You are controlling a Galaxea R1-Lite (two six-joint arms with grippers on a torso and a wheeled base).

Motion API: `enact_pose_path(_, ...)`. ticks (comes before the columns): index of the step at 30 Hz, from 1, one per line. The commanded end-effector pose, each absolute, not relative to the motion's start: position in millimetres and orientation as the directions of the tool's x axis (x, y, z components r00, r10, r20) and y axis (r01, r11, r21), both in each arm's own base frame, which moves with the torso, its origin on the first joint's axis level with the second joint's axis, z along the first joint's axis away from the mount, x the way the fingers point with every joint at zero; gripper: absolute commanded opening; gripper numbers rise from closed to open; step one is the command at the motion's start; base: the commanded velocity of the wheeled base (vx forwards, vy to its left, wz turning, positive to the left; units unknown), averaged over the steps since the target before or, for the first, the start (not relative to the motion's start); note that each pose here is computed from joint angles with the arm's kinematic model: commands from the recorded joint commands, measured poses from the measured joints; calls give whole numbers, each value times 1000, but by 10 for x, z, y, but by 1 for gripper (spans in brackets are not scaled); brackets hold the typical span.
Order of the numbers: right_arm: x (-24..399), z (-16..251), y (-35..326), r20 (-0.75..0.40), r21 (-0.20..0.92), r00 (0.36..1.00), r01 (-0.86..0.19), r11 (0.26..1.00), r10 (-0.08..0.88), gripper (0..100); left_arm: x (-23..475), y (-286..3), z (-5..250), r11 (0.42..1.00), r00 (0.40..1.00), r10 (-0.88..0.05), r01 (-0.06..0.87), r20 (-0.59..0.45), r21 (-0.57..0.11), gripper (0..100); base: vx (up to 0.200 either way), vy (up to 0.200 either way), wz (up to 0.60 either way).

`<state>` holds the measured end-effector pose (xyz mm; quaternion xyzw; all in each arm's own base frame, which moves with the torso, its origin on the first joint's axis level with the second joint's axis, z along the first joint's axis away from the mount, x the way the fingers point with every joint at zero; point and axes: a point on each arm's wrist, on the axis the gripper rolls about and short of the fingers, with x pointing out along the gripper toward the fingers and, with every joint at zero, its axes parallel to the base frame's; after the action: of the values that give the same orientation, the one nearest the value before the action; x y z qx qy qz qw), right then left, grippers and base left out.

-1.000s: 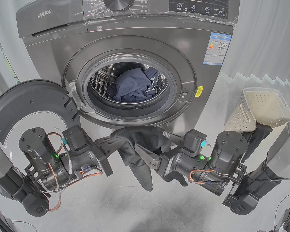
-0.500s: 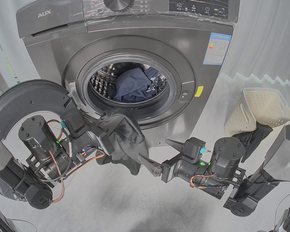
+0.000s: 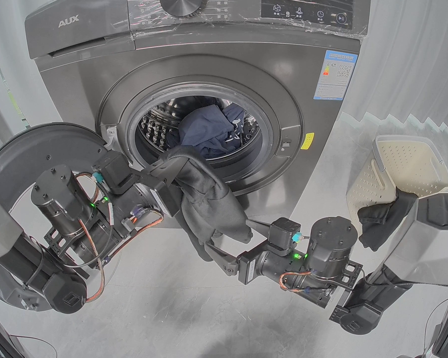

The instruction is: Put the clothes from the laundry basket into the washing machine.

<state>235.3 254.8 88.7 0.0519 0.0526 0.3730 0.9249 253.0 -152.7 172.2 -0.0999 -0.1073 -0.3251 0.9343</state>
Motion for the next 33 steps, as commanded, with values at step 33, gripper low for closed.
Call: enact_pose_path(33,2916,704,2423,-49,97,799,-594,799,600,100,2588,-1545,1744,775,774,-568,617,280,-134,0,0,0,0)
